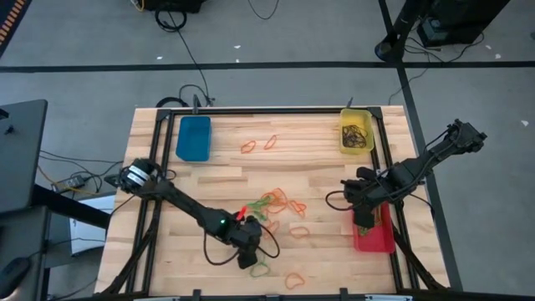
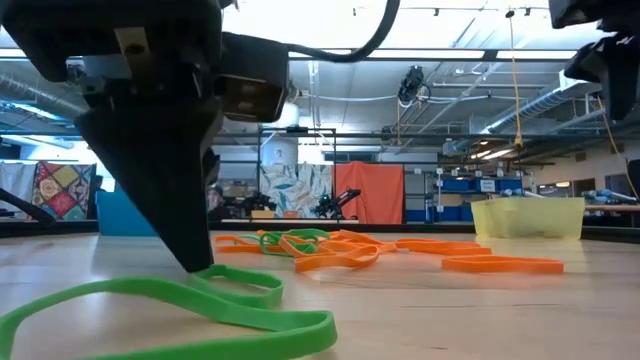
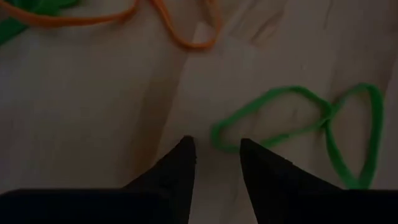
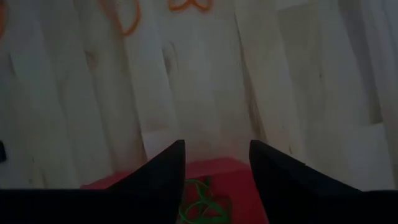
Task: Sort rubber bands into baskets
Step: Put the green rubber band into the red bin
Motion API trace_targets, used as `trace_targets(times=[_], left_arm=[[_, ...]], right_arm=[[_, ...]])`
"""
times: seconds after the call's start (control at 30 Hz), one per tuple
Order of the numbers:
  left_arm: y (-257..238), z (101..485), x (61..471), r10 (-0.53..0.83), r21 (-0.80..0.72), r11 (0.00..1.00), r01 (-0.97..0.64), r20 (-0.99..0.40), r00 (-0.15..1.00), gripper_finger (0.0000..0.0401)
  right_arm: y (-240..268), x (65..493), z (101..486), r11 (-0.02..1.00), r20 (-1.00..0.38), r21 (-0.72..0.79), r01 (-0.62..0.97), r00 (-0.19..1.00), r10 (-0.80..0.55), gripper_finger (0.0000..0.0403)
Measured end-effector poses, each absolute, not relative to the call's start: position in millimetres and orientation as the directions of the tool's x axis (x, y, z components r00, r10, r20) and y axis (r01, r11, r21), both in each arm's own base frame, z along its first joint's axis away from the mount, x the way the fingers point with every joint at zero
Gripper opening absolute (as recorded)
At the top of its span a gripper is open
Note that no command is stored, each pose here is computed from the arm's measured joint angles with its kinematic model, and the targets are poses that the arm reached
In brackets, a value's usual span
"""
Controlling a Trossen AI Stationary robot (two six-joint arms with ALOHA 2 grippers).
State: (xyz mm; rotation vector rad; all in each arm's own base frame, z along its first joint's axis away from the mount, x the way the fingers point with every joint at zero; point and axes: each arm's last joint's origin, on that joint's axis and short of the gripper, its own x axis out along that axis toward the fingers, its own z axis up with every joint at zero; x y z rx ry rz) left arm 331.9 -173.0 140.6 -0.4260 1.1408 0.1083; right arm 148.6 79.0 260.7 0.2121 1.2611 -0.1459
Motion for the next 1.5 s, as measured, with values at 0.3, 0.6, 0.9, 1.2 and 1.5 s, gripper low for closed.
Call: trace_targets(times=[0.3,0.6,0.9,1.2,1.5], left_arm=[[-173,137,337,-0.09,-0.281,0.892,-0.353,-0.878,0.47,0.011],[-173,132,341,-0.156,-0.333,0.879,-0.34,-0.876,0.456,0.0005],[-154,186,342,-0.157,-0.401,0.866,-0.297,-0.784,0.601,0.0002],[-126,243,344,-0.07,-0.444,0.859,-0.255,-0.596,0.8,0.0001],[-110,272,344,-0.088,-0.448,0.88,-0.158,-0.48,0.873,0.0001]], right_arm=[[79,149,261,0.974,-0.949,0.061,0.217,0.316,-0.011,0.019],[81,156,264,0.935,-0.912,0.124,0.333,0.409,-0.025,0.019],[100,192,280,0.91,-0.614,0.38,0.169,0.781,0.112,0.019],[106,226,272,0.849,-0.304,0.526,0.046,0.943,0.137,0.019],[113,264,243,0.845,-0.28,0.534,0.001,0.944,0.176,0.019]])
